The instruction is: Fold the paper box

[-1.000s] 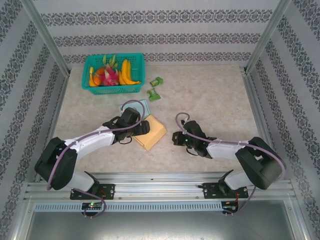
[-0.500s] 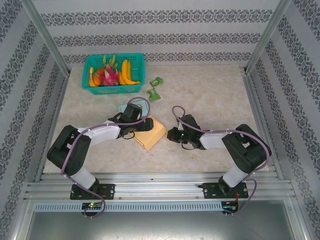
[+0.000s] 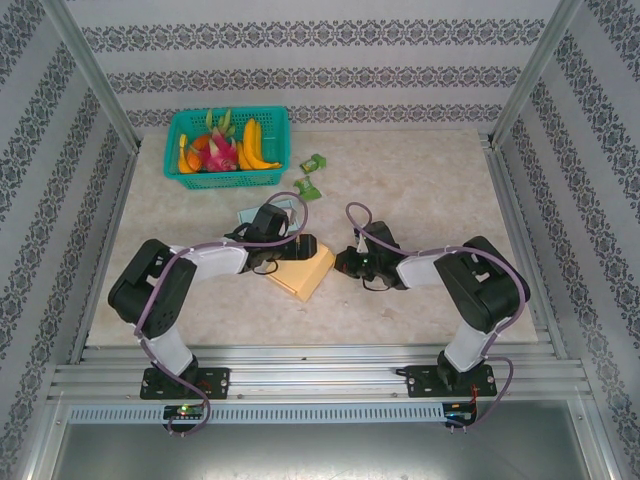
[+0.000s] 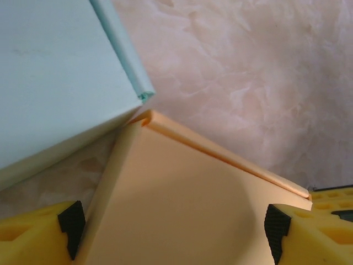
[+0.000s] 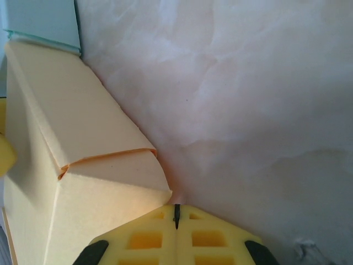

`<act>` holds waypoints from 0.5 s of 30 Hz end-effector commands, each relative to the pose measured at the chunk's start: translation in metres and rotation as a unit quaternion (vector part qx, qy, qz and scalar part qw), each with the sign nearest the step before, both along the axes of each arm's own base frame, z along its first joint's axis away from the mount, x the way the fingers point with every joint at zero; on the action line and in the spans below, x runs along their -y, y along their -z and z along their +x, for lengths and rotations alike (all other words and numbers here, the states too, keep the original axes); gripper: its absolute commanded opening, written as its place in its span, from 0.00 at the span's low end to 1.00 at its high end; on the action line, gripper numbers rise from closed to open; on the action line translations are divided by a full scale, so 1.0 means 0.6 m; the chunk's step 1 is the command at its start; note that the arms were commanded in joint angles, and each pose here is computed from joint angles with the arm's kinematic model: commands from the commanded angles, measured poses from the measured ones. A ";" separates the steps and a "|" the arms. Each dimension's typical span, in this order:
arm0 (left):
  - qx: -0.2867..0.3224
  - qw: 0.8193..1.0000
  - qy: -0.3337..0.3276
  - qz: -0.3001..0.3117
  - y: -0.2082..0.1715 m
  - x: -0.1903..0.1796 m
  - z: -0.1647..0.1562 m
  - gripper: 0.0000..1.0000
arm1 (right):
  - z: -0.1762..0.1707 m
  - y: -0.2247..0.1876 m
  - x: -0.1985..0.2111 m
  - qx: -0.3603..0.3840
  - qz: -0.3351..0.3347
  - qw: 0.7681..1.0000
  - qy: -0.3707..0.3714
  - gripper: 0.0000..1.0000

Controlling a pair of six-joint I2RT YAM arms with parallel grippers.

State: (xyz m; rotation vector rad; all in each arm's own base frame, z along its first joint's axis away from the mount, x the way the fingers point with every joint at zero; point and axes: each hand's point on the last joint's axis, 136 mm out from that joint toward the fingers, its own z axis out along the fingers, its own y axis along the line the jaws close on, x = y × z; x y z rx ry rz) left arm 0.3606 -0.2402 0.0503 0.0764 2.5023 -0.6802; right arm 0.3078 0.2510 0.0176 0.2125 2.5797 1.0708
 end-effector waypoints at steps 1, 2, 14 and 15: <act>0.002 0.998 0.031 -0.054 -0.010 0.042 0.001 0.86 | 0.018 0.000 -0.005 0.001 0.009 1.000 0.002 0.00; -0.004 0.997 0.037 -0.065 -0.006 0.051 -0.005 0.85 | 0.019 0.002 -0.005 -0.001 0.009 1.000 0.001 0.00; -0.033 0.983 0.123 -0.130 -0.022 0.174 -0.094 0.84 | 0.034 0.004 -0.022 0.005 0.034 0.999 -0.008 0.00; -0.032 0.985 0.111 -0.124 -0.023 0.168 -0.090 0.84 | 0.034 0.002 -0.019 0.006 0.033 0.999 -0.005 0.00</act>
